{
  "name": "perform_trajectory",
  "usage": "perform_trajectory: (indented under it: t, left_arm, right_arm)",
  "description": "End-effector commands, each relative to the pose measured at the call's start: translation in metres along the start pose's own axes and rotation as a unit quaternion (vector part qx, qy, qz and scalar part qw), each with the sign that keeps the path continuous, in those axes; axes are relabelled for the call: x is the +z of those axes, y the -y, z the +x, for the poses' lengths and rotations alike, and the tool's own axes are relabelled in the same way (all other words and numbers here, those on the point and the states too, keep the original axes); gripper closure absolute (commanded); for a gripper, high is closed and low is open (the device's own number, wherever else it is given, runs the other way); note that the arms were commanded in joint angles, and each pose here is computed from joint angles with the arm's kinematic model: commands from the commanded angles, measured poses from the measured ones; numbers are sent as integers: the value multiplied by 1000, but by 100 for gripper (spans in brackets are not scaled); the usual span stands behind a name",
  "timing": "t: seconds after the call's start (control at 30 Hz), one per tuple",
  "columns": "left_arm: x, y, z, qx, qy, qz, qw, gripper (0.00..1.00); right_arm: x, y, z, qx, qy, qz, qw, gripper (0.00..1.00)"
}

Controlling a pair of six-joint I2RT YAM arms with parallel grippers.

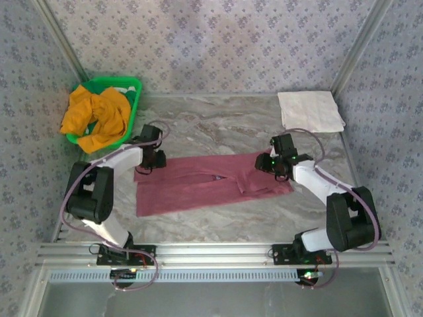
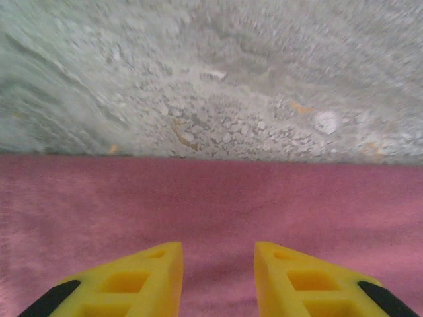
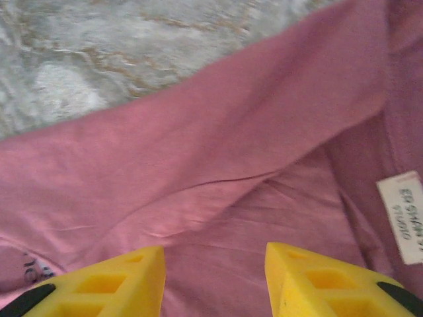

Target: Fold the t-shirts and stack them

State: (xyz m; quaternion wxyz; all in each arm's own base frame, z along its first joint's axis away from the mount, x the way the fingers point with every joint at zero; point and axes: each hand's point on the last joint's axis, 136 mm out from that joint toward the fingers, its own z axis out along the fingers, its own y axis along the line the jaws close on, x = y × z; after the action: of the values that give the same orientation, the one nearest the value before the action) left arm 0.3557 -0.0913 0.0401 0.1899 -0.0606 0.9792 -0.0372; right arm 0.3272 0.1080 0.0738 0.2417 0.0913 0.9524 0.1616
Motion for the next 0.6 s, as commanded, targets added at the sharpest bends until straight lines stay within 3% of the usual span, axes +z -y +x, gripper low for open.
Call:
perform_trajectory:
  t: [0.0,0.17,0.27,0.57]
  left_arm:
    - [11,5,3,-14,-6,16,1000,67]
    - [18,-1,9,-33,-11,18,999,68]
    - [21,-5,11,-44,-15,22,999,68]
    - [20,-27,15,-88,-12,24,996,68]
  right_arm:
    - [10,9,8,17,-36,5,999,56]
    - [12,25,-22,41,-2,9,999,59]
    - [21,23,-39,45,-5,-5,999,71]
    - [62,43,-71,59,-10,35,998,87]
